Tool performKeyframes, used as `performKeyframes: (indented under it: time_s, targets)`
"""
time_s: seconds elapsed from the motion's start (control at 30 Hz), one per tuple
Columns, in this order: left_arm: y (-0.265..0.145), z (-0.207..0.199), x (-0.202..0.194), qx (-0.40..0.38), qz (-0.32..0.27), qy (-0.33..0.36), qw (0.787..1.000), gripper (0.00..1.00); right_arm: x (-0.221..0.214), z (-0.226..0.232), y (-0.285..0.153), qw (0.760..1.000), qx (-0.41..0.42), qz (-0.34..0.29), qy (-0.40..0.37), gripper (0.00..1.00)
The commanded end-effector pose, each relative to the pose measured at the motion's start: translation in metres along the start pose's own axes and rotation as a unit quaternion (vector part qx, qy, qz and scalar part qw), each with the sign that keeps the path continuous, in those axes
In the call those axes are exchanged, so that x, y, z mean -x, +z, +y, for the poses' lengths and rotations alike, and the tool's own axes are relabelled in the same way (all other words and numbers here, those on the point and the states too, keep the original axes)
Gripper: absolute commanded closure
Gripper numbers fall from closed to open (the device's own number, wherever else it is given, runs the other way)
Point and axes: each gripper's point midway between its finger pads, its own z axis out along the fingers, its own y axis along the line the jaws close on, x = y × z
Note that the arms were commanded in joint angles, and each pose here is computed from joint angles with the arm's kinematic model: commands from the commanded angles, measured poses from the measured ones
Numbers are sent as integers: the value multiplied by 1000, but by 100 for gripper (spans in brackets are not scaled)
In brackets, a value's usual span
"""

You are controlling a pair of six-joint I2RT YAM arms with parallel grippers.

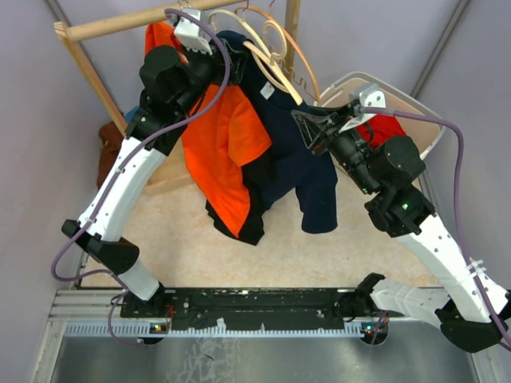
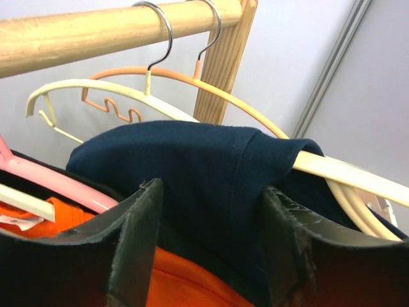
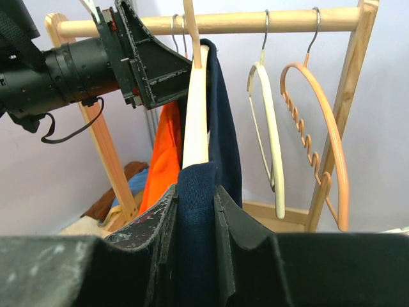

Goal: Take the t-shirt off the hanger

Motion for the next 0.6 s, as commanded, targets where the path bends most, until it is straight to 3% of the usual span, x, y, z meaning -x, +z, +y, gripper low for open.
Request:
performKeyframes:
  time_s: [0.0, 0.1, 0.23, 0.57]
  targets:
    - [0, -9, 12, -14, -14, 2, 1000, 52, 56, 5, -12, 996, 12, -89, 11, 100]
    - [-1, -12, 14, -23, -15, 2, 1000, 77, 56, 3, -12, 996, 7, -89, 11, 100]
    - [-6, -20, 18, -44, -22, 1, 999, 100, 53, 0, -11, 996, -2, -85, 9, 100]
    - [-25, -83, 24, -172, -17, 2, 985, 100, 39, -3, 5, 997, -13, -73, 6, 100]
